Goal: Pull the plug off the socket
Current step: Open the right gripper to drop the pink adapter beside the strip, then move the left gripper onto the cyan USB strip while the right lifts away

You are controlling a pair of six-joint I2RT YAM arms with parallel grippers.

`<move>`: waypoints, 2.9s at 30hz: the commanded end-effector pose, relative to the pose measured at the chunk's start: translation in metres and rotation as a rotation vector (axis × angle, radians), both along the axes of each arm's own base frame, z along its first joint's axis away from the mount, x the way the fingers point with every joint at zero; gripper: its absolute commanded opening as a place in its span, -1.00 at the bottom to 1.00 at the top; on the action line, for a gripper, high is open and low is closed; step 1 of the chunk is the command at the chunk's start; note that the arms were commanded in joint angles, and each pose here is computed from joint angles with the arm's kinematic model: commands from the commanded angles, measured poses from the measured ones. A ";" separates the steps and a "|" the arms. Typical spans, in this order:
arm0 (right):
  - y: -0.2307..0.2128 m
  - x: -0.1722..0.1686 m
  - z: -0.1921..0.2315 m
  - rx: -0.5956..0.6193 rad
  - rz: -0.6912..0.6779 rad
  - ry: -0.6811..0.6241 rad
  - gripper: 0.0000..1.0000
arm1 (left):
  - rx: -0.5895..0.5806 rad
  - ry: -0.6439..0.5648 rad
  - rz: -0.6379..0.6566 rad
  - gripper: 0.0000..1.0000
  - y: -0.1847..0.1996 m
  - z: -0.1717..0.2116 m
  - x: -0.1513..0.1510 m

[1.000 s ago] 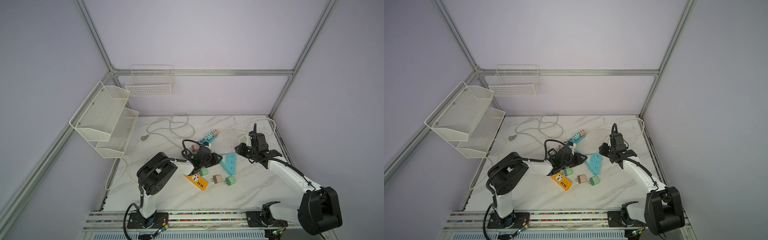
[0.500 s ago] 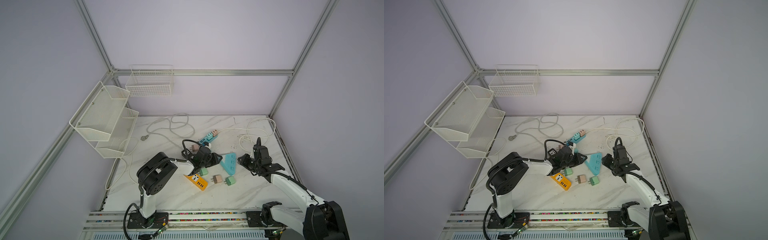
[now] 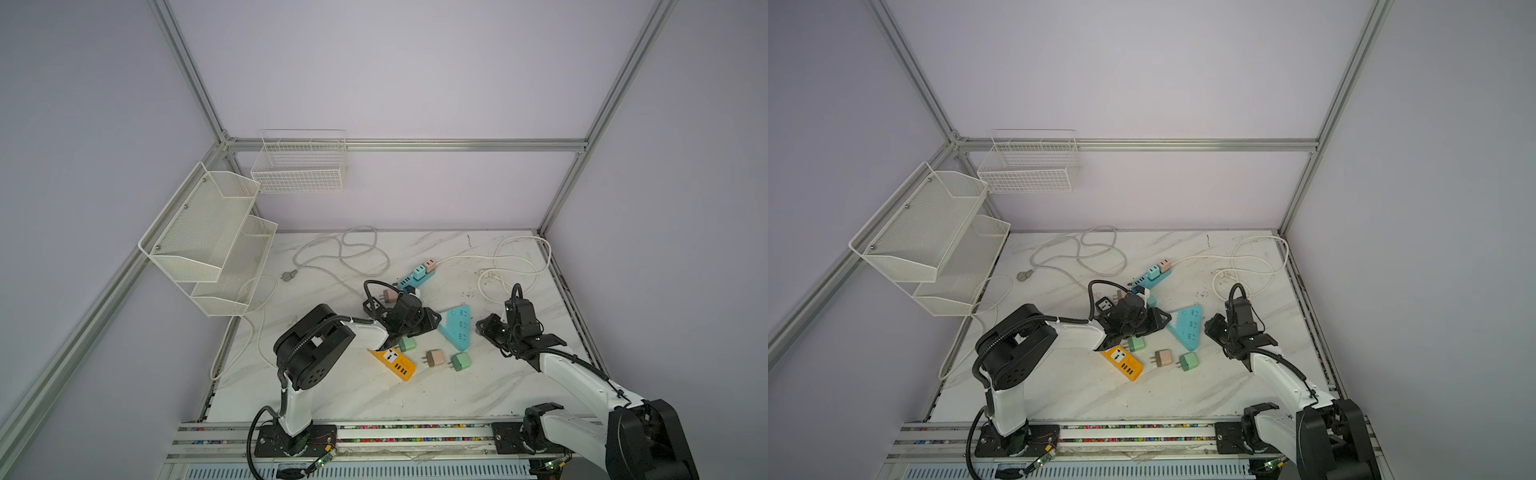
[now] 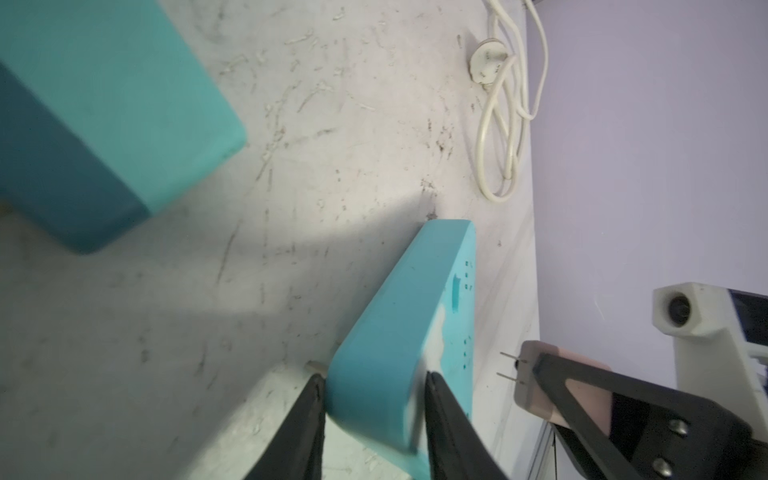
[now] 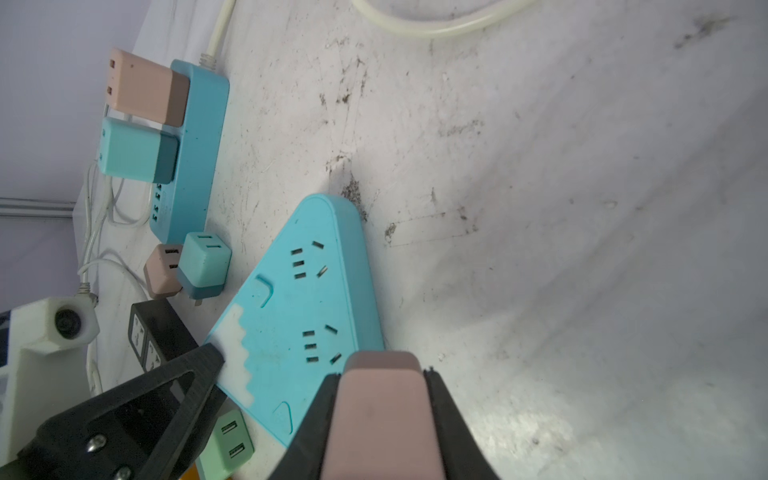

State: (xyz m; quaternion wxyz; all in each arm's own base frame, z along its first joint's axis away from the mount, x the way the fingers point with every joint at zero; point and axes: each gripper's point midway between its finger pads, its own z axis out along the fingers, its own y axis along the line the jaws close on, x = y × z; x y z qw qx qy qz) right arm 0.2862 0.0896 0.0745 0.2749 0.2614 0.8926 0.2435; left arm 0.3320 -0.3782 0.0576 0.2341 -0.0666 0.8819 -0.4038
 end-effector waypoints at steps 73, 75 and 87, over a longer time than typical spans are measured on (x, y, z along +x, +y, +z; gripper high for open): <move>0.070 0.063 0.077 -0.099 0.278 -0.197 0.95 | 0.147 -0.390 0.046 0.57 0.087 0.134 0.137; 0.069 0.063 0.077 -0.106 0.273 -0.199 0.95 | 0.147 -0.395 0.060 0.58 0.092 0.132 0.149; 0.066 0.063 0.080 -0.126 0.270 -0.204 0.95 | 0.163 -0.288 0.094 0.27 0.103 0.083 0.187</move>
